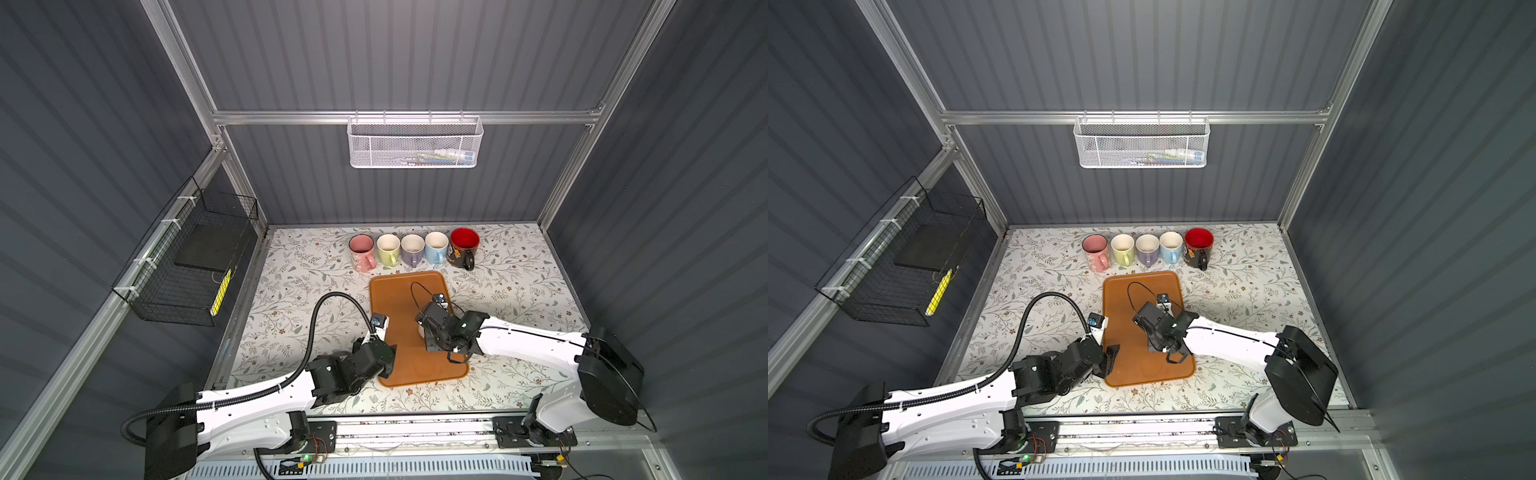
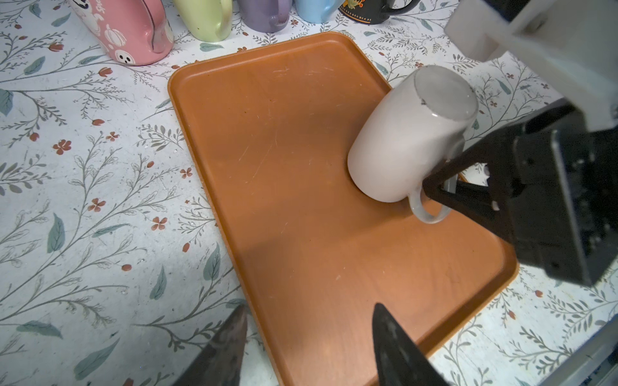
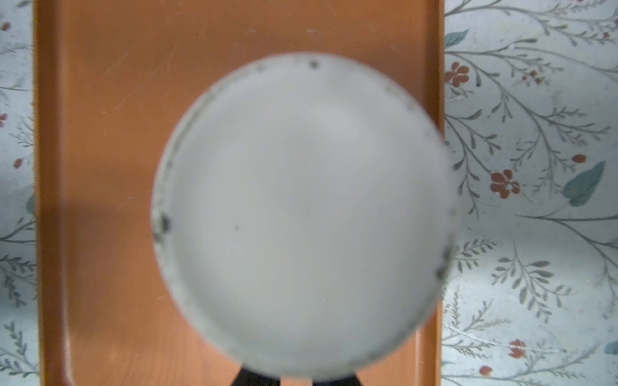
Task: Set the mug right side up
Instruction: 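Lift the white mug off the tray with the right gripper, then tilt the white mug sideways with the right gripper while the left gripper approaches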
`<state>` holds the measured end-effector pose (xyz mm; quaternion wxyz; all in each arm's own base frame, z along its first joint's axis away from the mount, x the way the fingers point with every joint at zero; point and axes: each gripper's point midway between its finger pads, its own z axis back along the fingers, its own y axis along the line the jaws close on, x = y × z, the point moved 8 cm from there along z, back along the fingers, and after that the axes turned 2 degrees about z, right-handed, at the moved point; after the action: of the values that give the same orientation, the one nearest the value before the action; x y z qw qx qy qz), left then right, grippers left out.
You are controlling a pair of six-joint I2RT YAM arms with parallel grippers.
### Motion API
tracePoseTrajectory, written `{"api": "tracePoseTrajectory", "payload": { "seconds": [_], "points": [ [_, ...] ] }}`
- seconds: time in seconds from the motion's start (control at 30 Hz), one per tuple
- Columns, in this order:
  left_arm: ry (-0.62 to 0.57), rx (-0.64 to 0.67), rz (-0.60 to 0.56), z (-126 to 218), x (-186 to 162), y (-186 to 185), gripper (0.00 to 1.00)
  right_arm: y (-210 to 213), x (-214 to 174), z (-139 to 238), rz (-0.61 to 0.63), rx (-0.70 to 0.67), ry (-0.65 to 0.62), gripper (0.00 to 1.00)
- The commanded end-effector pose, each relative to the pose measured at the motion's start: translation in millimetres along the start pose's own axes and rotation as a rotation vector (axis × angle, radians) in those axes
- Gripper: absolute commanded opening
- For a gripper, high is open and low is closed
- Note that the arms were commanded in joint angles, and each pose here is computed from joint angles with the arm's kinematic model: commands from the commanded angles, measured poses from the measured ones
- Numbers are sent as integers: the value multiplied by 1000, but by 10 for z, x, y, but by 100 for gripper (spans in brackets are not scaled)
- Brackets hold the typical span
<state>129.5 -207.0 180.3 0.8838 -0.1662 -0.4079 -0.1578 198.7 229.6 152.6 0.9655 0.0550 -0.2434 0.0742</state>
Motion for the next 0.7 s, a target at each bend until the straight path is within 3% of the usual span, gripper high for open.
{"api": "tracePoseTrajectory", "payload": {
  "seconds": [0.0, 0.4, 0.67],
  "points": [
    [-30, -2, 40, 28, 1, 21, 66, 47, 136, 189, 5, 81, -95, 0],
    [-95, -86, 125, 92, 28, 17, 96, 38, 219, 522, 29, 310, -242, 0],
    [-191, -235, 221, 192, 23, 26, 100, -38, 255, 788, 16, 489, -366, 0]
  ]
}}
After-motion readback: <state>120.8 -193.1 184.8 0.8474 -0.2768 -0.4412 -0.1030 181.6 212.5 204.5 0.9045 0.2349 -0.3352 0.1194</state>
